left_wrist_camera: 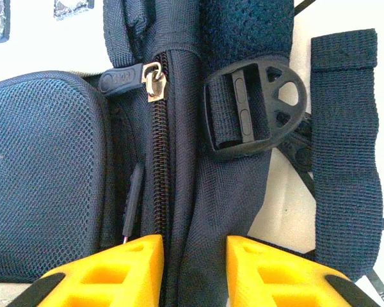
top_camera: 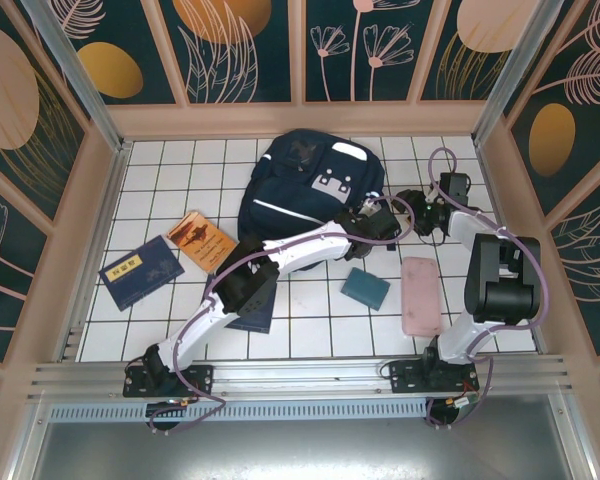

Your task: Pack the student bag

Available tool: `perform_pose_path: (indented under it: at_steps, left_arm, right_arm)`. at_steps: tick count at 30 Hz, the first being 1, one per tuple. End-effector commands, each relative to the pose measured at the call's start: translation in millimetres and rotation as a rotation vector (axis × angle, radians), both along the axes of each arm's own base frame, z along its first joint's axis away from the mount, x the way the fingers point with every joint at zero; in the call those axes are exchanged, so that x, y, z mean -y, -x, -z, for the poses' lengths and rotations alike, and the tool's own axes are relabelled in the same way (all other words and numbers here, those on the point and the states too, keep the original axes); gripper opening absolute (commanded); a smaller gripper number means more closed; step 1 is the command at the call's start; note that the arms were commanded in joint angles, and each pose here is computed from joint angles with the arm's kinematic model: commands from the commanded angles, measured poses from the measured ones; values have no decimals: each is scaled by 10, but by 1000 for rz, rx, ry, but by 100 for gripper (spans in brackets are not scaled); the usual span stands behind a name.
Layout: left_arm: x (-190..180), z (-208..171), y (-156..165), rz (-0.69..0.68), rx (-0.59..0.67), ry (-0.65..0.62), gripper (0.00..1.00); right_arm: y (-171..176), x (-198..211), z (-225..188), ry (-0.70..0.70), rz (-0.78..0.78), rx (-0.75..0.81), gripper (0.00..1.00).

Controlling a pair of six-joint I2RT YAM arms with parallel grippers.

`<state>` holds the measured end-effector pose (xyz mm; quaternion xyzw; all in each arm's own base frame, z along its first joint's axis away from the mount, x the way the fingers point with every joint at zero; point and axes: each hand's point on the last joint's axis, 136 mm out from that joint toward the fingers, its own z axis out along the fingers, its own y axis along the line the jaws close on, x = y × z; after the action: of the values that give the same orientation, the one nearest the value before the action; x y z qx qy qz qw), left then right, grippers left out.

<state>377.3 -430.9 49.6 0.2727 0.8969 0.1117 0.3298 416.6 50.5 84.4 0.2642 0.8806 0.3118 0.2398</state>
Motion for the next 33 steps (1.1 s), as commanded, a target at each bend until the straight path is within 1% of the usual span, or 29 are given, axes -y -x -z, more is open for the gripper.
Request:
perform_pose_path:
  at_steps: [1,3,5,7,8,12,15,22,25,29,31,33]
  left_arm:
    - [-148,169,-5,-5,-15,-84,29]
    - [-164,146,-21,-13,-2,-91,23]
    - [-162,87,-44,-19,13,-90,13]
    - [-129,-57,-80,-20,36,-73,2]
    - [-108,-147,-97,-19,47,-59,0]
    - [-59,-524,-153,-12,85,7,0]
    - [-66,-797,-188,3,86,74,0]
    - [-127,-1298,-291,53,32,282,0]
    - [-164,-1434,-366,64,14,347,0]
    - [-128,-1533,-370,101,-16,409,0]
    - [-109,-1588,-373,111,-19,429,0]
    - [-109,-1642,-383,114,-18,440,0]
  right_arm:
    - [-7,-54,-140,-16,-3,40,66]
    - [-5,-62,-150,-16,-3,42,65]
    - [-4,-68,-166,-13,-5,45,65]
    - [-5,-67,-194,-4,-5,49,65]
    - [-1,-64,-203,4,-5,49,65]
    - [30,-60,-247,31,-16,65,65]
    - [73,-92,-302,37,-49,101,65]
    - [210,-399,-537,-64,-187,224,61]
    - [288,-585,-570,-120,-231,239,57]
    - [363,-898,-614,-200,-283,255,52]
    - [369,-1037,-636,-203,-317,269,50]
    - [330,-1094,-642,-172,-338,293,48]
